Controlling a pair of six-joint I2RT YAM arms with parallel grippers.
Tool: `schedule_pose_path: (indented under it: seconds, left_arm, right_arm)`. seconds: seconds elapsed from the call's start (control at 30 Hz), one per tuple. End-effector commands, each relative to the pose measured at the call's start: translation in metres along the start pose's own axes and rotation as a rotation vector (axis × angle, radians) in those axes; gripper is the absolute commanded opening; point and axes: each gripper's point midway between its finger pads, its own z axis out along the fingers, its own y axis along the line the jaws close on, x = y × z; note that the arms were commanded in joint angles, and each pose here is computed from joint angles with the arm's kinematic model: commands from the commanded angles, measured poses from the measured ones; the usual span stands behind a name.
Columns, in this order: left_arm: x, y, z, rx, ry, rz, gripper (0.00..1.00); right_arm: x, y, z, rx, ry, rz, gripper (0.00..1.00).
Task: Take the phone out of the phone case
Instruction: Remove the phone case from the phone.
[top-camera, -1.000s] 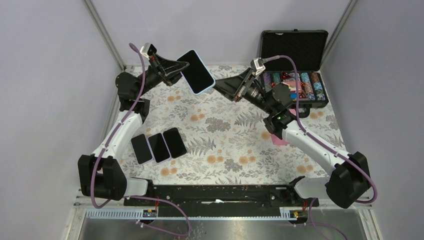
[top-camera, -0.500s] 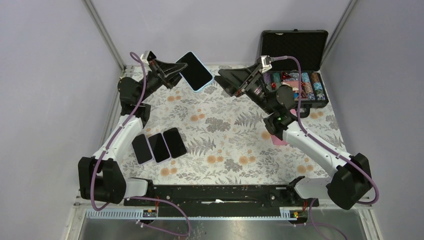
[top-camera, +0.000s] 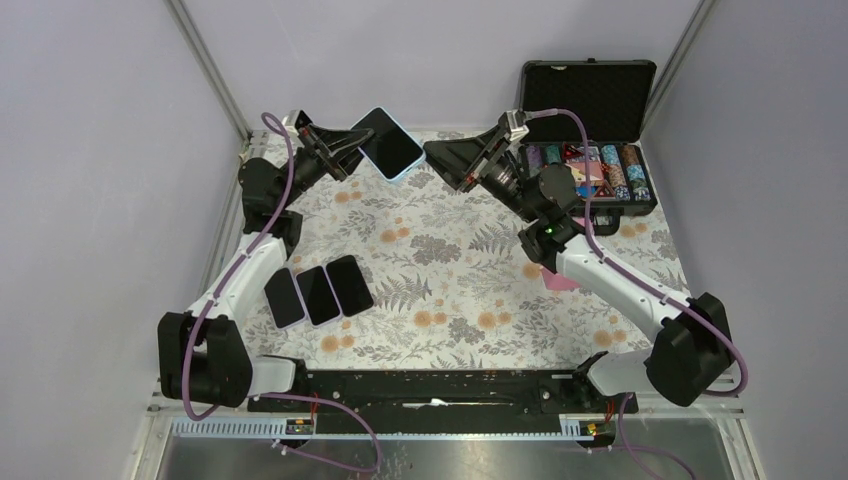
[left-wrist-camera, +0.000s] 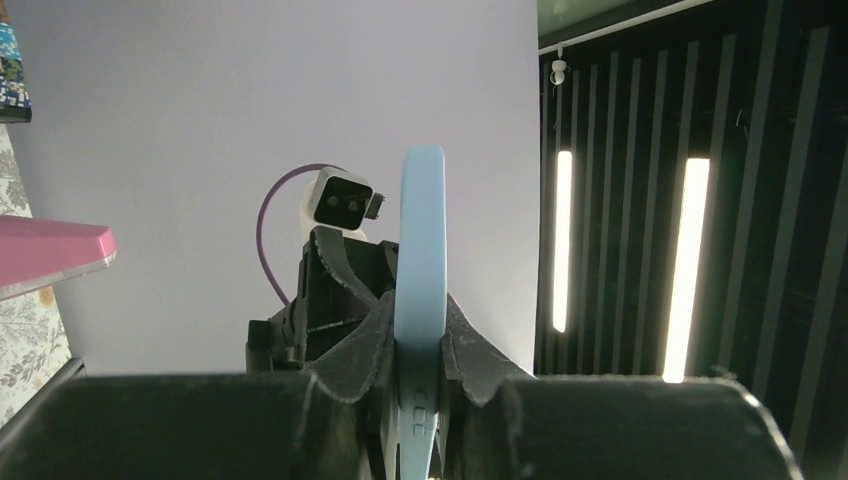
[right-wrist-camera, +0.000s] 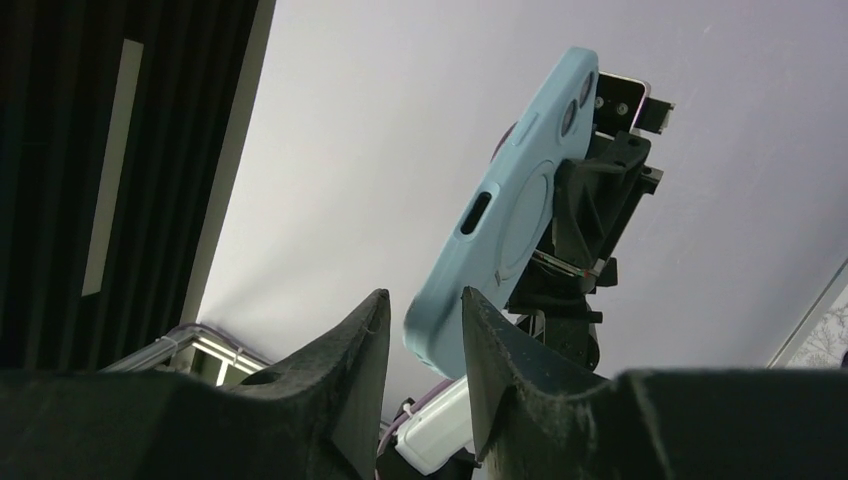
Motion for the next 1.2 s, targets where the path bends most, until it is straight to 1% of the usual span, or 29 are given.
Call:
schedule_pose_path:
  seconds: [0.0, 0.1, 0.37, 0.5, 0.63, 0.73, 0.83, 0.93, 1.17]
  left_arm:
    - [0.009, -0.032, -0.003, 0.114, -0.004, 0.054, 0.0]
    - [0.008, -0.033, -0.004, 0.123, -0.007, 0.043, 0.0]
    - [0.011, -0.043, -0.006, 0.156, -0.009, -0.038, 0.0]
    - [0.016, -0.045, -0.005, 0.164, 0.005, -0.103, 0.0]
    - [0.018, -0.049, -0.005, 0.203, 0.015, -0.142, 0.0]
    - [0.017, -0.056, -0.007, 0.258, 0.016, -0.17, 0.0]
    - [0.017, -0.066, -0.009, 0.313, 0.02, -0.169, 0.0]
    - [0.016, -0.068, -0.008, 0.319, 0.015, -0.165, 0.0]
    - [0.018, -0.066, -0.006, 0.309, 0.008, -0.188, 0.0]
  right_arm:
    - [0.01, 0.027, 0.006, -0.083, 0.044, 0.016, 0.39]
    - [0.012, 0.024, 0.007, -0.086, 0.048, 0.034, 0.37]
    - [0.009, 0.028, 0.013, -0.171, 0.041, 0.112, 0.07]
    - [0.014, 0.026, 0.018, -0.177, 0.055, 0.139, 0.0]
    - [0.019, 0.007, 0.018, -0.135, 0.065, 0.178, 0.0]
    - [0.02, -0.012, 0.016, -0.106, 0.052, 0.264, 0.0]
    - [0.021, -0.025, 0.016, -0.105, 0.042, 0.342, 0.0]
    - [0.022, -0.03, 0.017, -0.111, 0.035, 0.39, 0.0]
    - [0.024, -0.035, 0.018, -0.097, 0.038, 0.417, 0.0]
